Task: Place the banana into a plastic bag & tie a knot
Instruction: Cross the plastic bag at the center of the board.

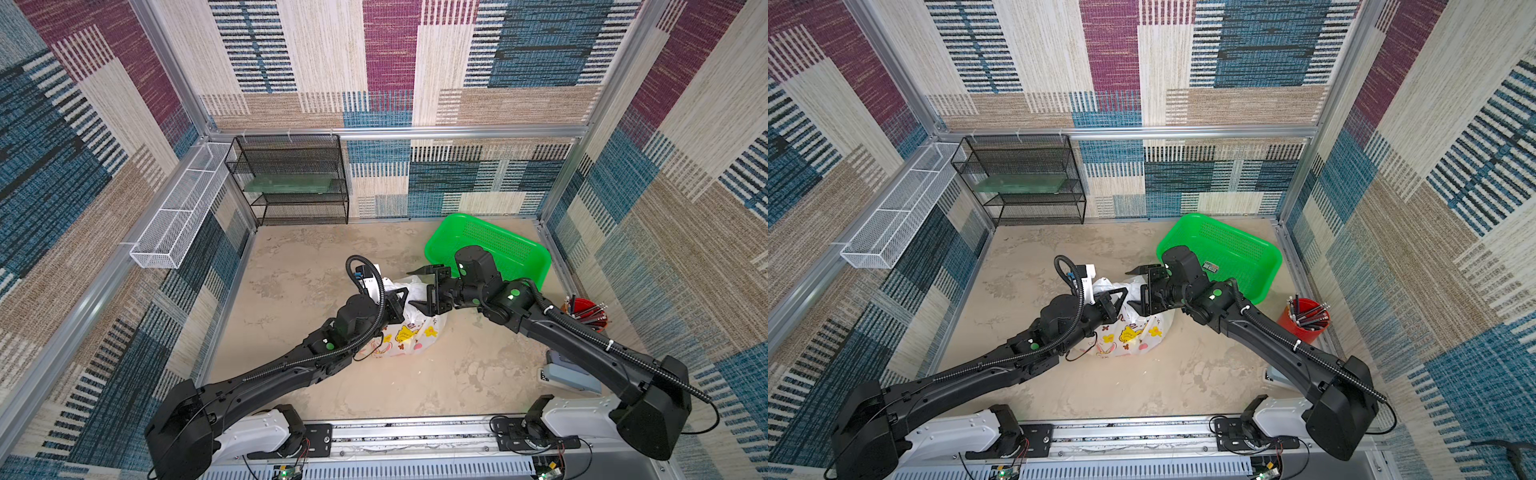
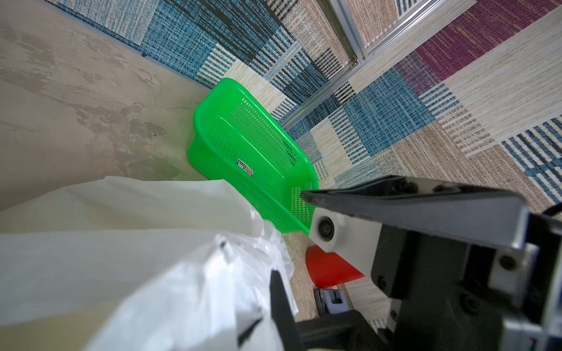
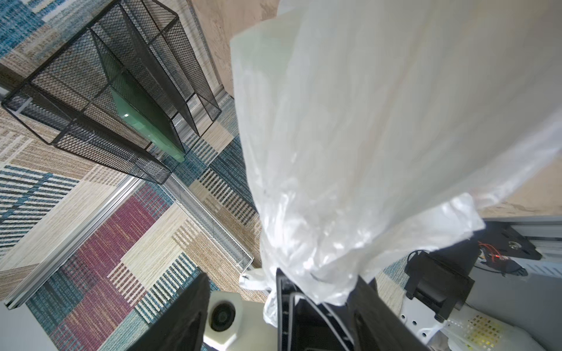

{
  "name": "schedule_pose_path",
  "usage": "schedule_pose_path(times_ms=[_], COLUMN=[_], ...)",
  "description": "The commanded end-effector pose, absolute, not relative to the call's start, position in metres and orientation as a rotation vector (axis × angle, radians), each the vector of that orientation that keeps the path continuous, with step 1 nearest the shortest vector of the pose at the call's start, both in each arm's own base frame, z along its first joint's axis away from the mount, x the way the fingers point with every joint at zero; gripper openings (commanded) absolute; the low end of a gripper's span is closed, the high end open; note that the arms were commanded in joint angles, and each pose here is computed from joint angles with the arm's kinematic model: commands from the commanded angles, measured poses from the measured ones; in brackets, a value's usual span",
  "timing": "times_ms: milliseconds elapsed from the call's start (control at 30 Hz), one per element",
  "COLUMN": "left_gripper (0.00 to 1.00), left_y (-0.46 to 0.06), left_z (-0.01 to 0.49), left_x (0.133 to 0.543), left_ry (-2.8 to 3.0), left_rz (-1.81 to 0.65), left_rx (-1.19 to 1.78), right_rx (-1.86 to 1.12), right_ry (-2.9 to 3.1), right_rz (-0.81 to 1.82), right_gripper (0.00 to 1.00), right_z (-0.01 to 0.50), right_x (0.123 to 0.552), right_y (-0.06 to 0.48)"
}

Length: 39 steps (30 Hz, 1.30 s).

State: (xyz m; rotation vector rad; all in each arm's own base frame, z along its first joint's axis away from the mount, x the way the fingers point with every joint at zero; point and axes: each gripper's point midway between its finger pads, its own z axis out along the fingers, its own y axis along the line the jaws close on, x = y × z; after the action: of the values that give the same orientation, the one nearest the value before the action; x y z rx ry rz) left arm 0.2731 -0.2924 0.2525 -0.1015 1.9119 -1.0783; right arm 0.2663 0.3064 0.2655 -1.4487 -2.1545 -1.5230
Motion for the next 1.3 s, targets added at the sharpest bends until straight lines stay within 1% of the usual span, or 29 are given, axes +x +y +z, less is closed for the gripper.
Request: schedule_pose_path(times_ms=[0,133,267,400,500,767,933,1167,1267], left_gripper=[0.0,0.0,0.0,0.0,0.0,0.0,0.0,0.0,0.0], left_y=[-0.298,-0.301,-0.302,-0.301,-0.302,-0.307,-0.31,-0.315,-0.316], left_z=[0.269,0.27,0.27,0.269,0.268,0.265,0.265,0.265,0.265], left_x=[0.276,0.276,0.273,0.27,0.268,0.268,0.267,0.266,0.264], left_ry=[1.846,1.837,1.837,1.836,1.841,1.849,1.852,1.852,1.855], left_rz=[-1.088,-1.086,-1.086,-1.084,-1.088,-1.091,-1.098,-1.087,-1.087], left_rx=[-0.071,-0.058,-0.052,-0.046,-0.043,-0.026,-0.019,0.011,0.016], right_rx=[-1.656,-1.69,-1.703,-1.736,-1.738,-1.718,-1.733,-1.717,-1.727], right_ry=[-1.922,-1.93,-1.934,-1.951,-1.952,-1.946,-1.929,-1.962,-1.957], right_rz=[-1.361,-1.326,-1.334,-1.343,-1.336,-1.328,-1.339,-1.308,-1.321], right_gripper=[0.73,0.73,0.72,0.68,0.65,0.63,0.53,0.43,0.35], right_z=[0.262,0.255,0.249,0.243,0.24,0.238,0.236,0.228,0.229], right_x=[0.255,0.255,0.268,0.279,0.281,0.282,0.286,0.289,0.292], right_y=[0.302,0.299,0.301,0.295,0.296,0.304,0.304,0.306,0.305])
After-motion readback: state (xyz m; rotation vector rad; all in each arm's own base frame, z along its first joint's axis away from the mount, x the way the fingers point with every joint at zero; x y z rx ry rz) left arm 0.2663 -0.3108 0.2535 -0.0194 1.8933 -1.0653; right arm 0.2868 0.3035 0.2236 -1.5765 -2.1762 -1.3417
